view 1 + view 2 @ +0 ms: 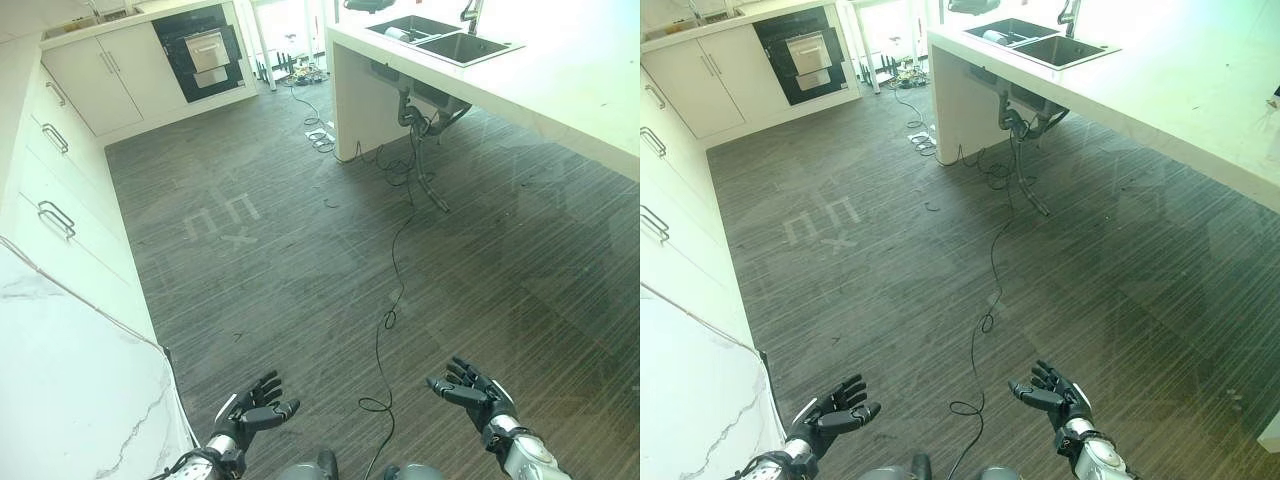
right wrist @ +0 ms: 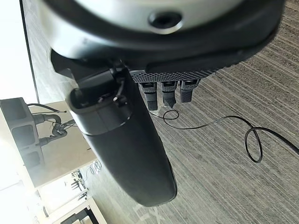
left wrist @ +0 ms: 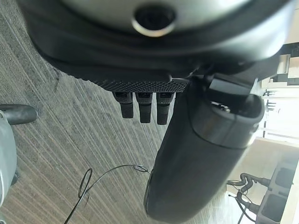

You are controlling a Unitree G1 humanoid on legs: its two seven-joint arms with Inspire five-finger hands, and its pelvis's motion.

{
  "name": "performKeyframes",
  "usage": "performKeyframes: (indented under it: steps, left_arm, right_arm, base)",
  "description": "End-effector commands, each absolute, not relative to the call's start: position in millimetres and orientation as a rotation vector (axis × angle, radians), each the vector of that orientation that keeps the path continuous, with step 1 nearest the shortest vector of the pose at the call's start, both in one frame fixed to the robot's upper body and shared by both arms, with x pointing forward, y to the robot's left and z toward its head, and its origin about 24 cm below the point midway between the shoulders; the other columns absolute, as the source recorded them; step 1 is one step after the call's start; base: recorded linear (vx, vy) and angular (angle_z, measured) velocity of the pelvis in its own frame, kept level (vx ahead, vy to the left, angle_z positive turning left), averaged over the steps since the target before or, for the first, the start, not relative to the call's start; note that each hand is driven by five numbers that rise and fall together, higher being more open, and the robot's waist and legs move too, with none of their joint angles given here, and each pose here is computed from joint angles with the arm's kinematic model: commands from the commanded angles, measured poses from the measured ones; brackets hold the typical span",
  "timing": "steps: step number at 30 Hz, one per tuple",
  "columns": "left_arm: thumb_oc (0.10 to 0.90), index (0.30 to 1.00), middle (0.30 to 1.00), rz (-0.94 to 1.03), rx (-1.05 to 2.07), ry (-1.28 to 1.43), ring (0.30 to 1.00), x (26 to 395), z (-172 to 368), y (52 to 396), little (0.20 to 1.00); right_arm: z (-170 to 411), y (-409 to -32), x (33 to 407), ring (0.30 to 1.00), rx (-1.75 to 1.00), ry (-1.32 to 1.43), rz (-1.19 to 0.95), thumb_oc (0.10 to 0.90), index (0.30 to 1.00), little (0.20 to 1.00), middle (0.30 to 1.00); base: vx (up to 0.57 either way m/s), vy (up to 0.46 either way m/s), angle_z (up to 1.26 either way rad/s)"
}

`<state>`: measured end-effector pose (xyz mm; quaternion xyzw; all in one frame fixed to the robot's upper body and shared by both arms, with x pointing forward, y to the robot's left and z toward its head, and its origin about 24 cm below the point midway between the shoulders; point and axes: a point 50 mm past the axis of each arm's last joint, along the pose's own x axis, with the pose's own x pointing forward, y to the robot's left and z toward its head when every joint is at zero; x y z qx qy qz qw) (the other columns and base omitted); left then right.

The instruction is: Place the dishes in the dishwasher.

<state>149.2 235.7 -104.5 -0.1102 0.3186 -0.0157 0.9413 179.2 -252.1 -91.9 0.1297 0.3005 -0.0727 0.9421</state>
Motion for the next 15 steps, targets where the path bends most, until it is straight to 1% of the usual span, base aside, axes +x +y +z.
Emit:
performKeyframes:
  steps: [1,4,7,10,15]
  left_arm:
    - [0.800,0.900,0.900,-0.102,-0.232,0.503,0.900,177.9,-84.5,232.9,0.900]
    - [0.800,0.900,0.900,-0.057,-0.247,0.522,0.900,176.6,-88.6,232.6,0.900]
    - [0.800,0.900,0.900,-0.017,-0.315,0.557,0.900,171.7,-95.9,231.0,0.900]
    - [0.800,0.900,0.900,-0.041,-0.297,0.618,0.900,167.5,-105.7,223.6,0.900]
    - [0.800,0.900,0.900,-0.038,-0.312,0.672,0.900,161.9,-116.1,213.6,0.900]
  right_arm:
    - [-64.6,-252.7,208.7,0.900,0.266,0.422,-0.103,0.800,0.900,0.900,0.900]
    - [-67.2,-251.1,207.5,0.900,0.268,0.442,-0.094,0.800,0.900,0.900,0.900]
    - [-80.9,-248.3,196.2,0.900,0.263,0.548,-0.075,0.800,0.900,0.900,0.900]
    - [-94.2,-248.4,185.5,0.900,0.242,0.626,-0.071,0.800,0.900,0.900,0.900]
    - [-100.9,-248.9,179.5,0.900,0.260,0.642,-0.059,0.800,0.900,0.900,0.900]
  base:
    - [0.04,-0.035,-0.02]
    - [0.05,-0.033,-0.03]
    - [0.06,-0.034,0.00]
    - [0.05,-0.039,0.03]
    - [0.07,-0.032,0.04]
